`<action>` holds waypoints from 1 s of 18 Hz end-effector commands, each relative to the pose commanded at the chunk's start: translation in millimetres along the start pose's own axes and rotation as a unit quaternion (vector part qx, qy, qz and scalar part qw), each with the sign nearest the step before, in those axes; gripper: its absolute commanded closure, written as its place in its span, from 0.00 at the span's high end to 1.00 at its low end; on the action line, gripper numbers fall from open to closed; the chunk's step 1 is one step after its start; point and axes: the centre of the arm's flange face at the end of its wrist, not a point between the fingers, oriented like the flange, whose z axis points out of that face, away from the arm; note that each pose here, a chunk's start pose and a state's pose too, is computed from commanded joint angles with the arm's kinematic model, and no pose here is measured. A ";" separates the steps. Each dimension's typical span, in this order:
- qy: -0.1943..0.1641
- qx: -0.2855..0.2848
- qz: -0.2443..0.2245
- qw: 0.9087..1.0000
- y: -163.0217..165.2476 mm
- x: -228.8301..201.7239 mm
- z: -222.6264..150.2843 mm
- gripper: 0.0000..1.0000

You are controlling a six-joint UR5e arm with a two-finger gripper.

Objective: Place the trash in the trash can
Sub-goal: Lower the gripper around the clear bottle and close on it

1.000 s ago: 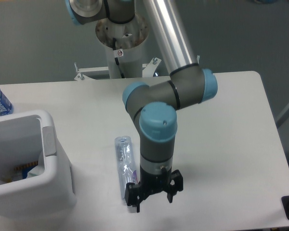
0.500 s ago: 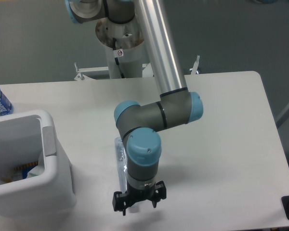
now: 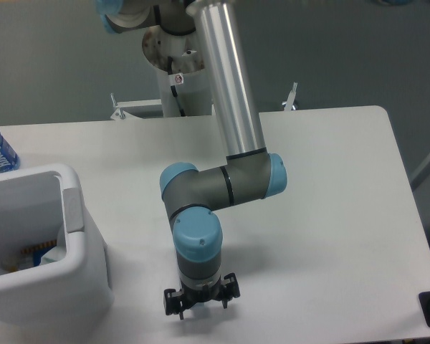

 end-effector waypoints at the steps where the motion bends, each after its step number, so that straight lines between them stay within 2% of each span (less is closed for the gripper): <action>1: 0.000 0.000 0.001 1.000 0.0 0.0 0.0 0.94; 5: -0.001 -0.002 -0.001 1.000 1.3 0.9 0.2 0.69; 8: -0.001 -0.002 0.001 1.000 2.2 2.0 -0.9 0.61; 10: -0.001 0.000 0.001 1.000 1.8 2.0 -3.2 0.45; 18: -0.001 0.000 0.004 1.000 2.5 4.3 -4.7 0.44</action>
